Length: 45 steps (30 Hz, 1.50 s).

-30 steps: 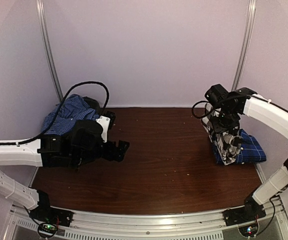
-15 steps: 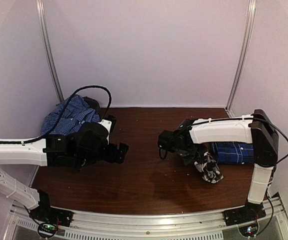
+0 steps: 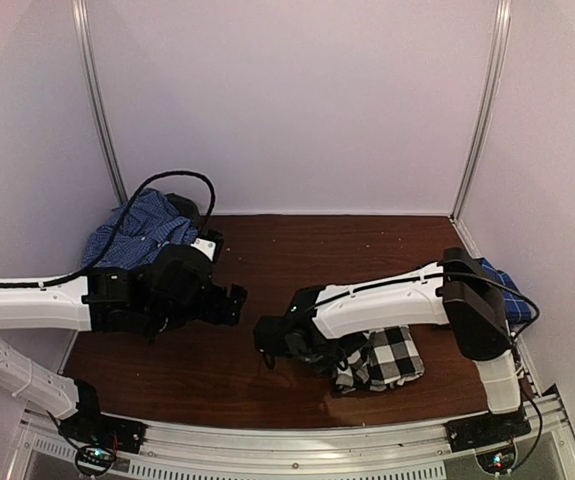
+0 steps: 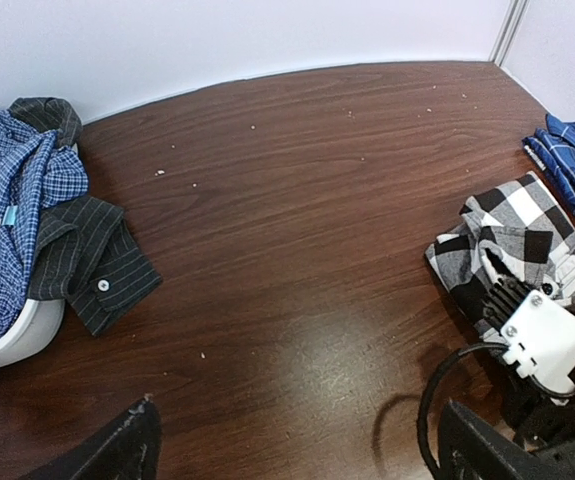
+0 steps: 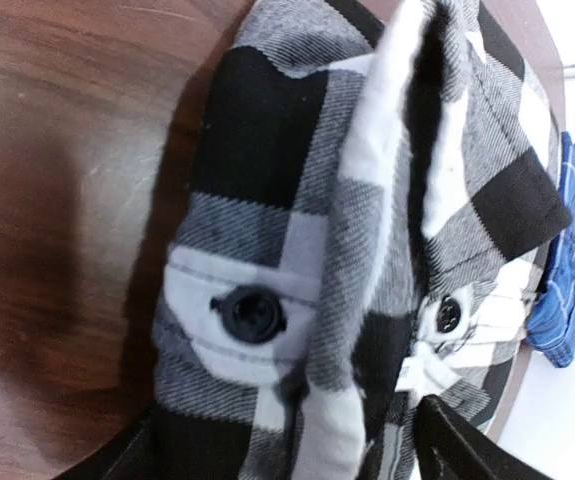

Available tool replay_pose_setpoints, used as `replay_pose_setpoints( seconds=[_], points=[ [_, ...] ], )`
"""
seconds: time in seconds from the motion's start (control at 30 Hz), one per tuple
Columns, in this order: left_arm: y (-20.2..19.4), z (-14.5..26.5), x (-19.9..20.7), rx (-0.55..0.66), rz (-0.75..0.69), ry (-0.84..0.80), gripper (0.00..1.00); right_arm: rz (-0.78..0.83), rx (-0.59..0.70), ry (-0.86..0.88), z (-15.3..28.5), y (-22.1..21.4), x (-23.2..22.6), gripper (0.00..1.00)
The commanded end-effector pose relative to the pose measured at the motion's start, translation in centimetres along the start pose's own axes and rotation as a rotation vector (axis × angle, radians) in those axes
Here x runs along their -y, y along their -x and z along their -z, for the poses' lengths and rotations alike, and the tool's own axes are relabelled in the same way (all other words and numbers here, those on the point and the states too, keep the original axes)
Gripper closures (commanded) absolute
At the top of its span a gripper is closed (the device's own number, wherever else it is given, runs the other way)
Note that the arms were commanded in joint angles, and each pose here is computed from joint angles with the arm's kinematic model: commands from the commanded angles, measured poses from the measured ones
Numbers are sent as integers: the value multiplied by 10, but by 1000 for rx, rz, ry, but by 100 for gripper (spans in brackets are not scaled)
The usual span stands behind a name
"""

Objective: Fold and stack the long sleeve shirts
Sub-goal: Turn over the square-folded shirt at the center of the board, then rotate the square-folded shirt at the center of the board.

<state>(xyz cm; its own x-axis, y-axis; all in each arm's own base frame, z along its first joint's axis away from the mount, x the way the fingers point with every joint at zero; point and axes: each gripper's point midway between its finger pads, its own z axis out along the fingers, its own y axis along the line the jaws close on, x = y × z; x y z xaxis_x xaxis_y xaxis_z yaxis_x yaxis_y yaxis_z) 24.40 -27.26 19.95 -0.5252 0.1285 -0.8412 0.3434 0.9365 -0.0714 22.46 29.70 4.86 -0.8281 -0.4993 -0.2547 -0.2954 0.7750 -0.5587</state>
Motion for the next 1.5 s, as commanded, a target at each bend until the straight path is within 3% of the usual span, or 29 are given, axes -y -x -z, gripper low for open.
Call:
replay_pose_setpoints(
  seconds=[0.0, 0.2, 0.5, 0.83, 1.1, 1.47],
  points=[
    [9, 6, -12, 38, 25, 29, 2, -36, 34, 71, 24, 5, -19, 12],
    [17, 14, -20, 65, 42, 41, 2, -45, 87, 187, 51, 7, -36, 7],
    [24, 18, -26, 88, 38, 62, 2, -122, 196, 316, 77, 20, -4, 4],
    [21, 9, -12, 70, 54, 7, 2, -264, 194, 514, 51, 22, 39, 9],
    [8, -3, 20, 33, 49, -151, 2, -391, 189, 609, 23, 20, 73, 11],
    [-16, -25, 49, -50, 41, -248, 2, -578, 104, 677, -17, -27, 104, 2]
  ],
)
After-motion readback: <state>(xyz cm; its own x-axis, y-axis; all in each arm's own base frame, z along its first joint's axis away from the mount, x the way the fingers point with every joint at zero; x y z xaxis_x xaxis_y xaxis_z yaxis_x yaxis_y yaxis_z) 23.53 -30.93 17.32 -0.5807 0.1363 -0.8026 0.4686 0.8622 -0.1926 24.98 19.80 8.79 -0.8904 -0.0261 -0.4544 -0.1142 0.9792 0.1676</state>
